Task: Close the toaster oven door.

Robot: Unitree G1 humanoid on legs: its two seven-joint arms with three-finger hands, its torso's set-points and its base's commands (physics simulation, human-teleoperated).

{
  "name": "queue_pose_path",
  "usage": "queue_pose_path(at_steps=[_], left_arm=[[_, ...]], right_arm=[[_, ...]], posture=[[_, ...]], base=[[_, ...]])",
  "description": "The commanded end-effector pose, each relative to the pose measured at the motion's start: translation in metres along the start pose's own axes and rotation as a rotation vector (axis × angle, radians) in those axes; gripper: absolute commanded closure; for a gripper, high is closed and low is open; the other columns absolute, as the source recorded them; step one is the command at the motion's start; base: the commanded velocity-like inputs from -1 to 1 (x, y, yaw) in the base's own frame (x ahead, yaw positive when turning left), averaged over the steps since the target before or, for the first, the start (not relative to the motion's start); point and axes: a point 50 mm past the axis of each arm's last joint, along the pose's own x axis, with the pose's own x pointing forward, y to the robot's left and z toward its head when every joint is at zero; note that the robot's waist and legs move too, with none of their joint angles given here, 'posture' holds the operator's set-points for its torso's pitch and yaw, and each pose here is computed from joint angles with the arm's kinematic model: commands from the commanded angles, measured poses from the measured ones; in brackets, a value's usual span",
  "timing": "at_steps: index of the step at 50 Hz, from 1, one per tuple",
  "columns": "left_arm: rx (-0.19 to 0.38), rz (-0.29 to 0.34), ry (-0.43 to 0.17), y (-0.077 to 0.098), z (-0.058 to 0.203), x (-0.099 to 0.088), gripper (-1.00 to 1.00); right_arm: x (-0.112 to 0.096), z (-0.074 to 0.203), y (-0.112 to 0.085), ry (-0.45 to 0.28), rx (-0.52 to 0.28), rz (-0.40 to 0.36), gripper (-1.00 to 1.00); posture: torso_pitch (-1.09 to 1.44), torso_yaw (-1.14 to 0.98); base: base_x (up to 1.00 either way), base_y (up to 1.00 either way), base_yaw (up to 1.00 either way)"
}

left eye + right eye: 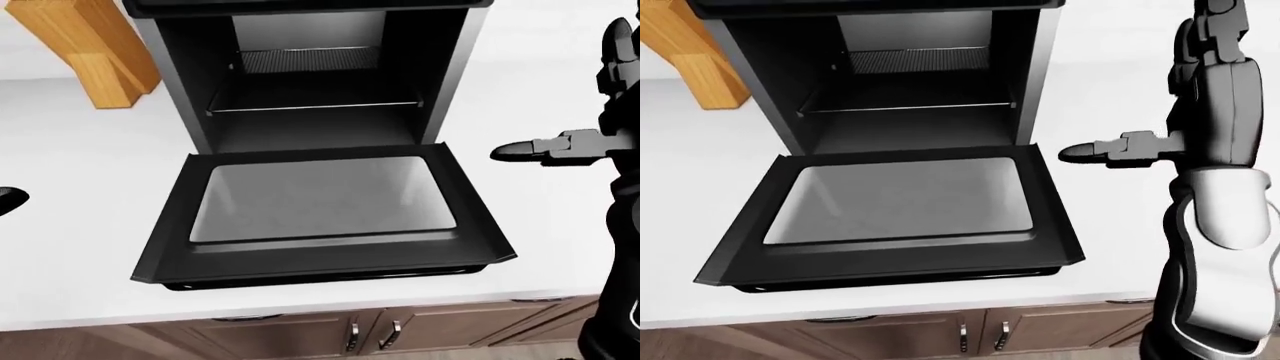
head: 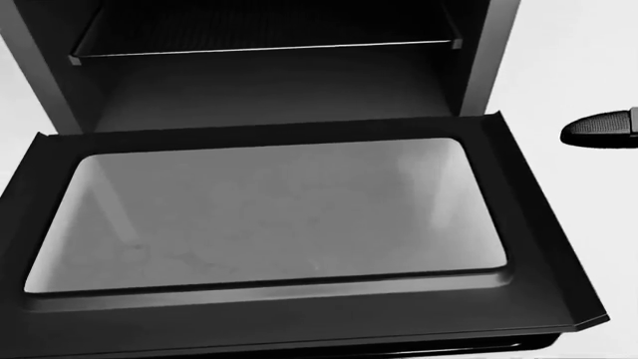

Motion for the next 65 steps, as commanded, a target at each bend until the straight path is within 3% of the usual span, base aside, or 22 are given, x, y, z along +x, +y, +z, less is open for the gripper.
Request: queue_pose_path(at_steps=[1,22,30,49,65], left_arm=[[0.012,-0.005,-0.075,-0.001,0.015,0.0,-1.0],[-0.006,0.002,-0.074,0.001,0.019,-0.001,-1.0],[-0.008,-0.001,-0.073,0.0,0.02,-0.001,-1.0],[-0.008,-0.006,-0.075,-0.002,0.021,-0.001,-1.0],[-0.01,-0.007,-0.072,-0.002,0.021,-0.001,-1.0]], right_arm=[[0.001,0.013,-0.006,-0.086,-0.054,-0.011,-1.0],[0.005,0.014,-0.019,-0.134,-0.205,-0.018,-1.0],[-0.001,0.007,-0.012,-0.133,-0.265,0.051,-1.0],[-0.008,-0.001,-0.017,-0.097,-0.321,0.158,-1.0],[-0.012,-0.012,-0.009,-0.081,-0.33,0.186,-1.0]], posture=[[0.0,0.0],[0.0,0.0],[0.0,0.0],[0.0,0.0],[0.0,0.0]], base=[[0.0,0.0,0.0],[0.0,0.0,0.0],[0.0,0.0,0.0],[0.0,0.0,0.0],[0.0,0.0,0.0]])
